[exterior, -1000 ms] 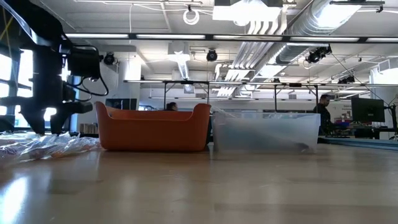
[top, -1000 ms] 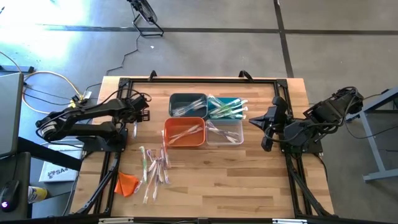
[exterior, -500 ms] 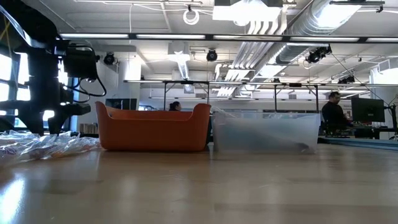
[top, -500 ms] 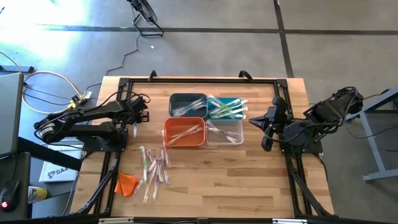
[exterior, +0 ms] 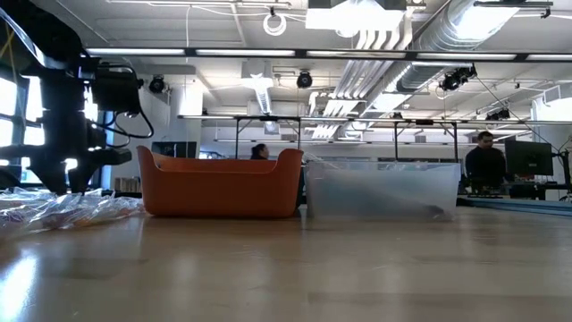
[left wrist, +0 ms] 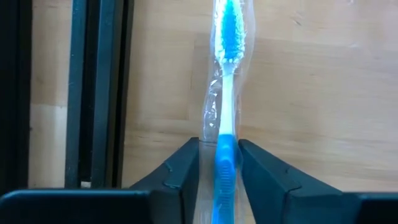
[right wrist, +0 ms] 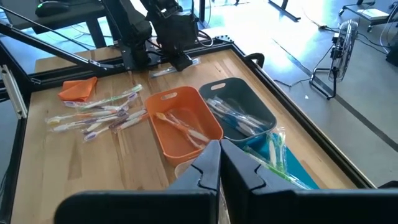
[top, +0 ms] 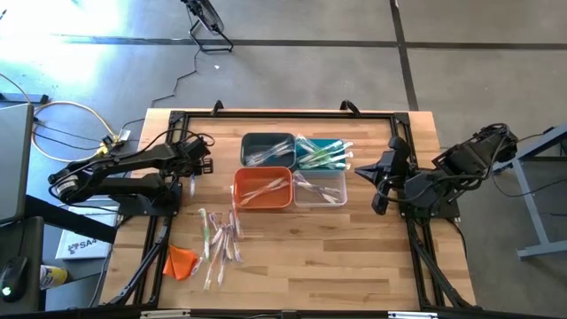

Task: Pick & Place Toothbrushes
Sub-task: Put the blue toothbrush into the left blue bin

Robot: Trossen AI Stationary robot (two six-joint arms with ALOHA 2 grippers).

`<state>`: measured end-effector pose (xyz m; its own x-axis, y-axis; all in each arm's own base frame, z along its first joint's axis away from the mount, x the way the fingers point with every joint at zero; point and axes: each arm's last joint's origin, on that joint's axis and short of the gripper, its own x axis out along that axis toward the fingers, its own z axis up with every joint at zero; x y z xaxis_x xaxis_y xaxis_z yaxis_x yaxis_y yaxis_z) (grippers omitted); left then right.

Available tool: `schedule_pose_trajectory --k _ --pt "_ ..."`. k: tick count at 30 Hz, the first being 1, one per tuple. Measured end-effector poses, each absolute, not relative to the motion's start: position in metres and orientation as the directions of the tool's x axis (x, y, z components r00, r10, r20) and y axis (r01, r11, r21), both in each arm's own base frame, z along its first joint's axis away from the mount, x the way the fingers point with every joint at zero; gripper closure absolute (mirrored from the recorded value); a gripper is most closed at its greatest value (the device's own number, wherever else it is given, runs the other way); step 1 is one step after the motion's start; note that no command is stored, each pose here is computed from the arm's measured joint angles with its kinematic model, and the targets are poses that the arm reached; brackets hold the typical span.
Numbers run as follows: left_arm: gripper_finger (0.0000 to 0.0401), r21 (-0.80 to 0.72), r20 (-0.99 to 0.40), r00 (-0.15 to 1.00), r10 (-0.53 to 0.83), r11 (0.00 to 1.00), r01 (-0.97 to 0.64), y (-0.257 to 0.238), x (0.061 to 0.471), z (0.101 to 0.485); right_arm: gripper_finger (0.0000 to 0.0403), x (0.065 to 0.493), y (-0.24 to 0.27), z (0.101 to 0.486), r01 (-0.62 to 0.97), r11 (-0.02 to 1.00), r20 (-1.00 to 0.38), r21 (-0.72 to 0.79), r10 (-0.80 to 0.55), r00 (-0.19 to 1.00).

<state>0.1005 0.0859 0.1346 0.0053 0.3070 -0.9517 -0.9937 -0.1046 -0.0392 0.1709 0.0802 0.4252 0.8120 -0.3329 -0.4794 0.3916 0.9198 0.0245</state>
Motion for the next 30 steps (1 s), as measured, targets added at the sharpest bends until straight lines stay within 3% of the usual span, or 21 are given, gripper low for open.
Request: schedule_pose_trajectory --k 8,16,30 --pt "0.0359 -0.073 -0.950 0.035 0.309 -0.112 -0.991 0.087 0.103 0.135 0.0401 0.171 0.080 0.425 0.391 0.920 -0.479 0.025 -0.333 0.812" --pt "0.0376 -0.177 -0.936 0.134 0.325 -0.107 -0.978 0.092 0.111 0.140 0.0401 0.171 0.080 0.425 0.390 0.921 -0.479 0.021 -0.333 0.812" --pt "0.0400 -0.243 -0.861 0.282 0.424 0.144 -0.959 0.111 0.137 0.208 0.0401 0.171 0.080 0.425 0.390 0.921 -0.480 0.020 -0.333 0.812"
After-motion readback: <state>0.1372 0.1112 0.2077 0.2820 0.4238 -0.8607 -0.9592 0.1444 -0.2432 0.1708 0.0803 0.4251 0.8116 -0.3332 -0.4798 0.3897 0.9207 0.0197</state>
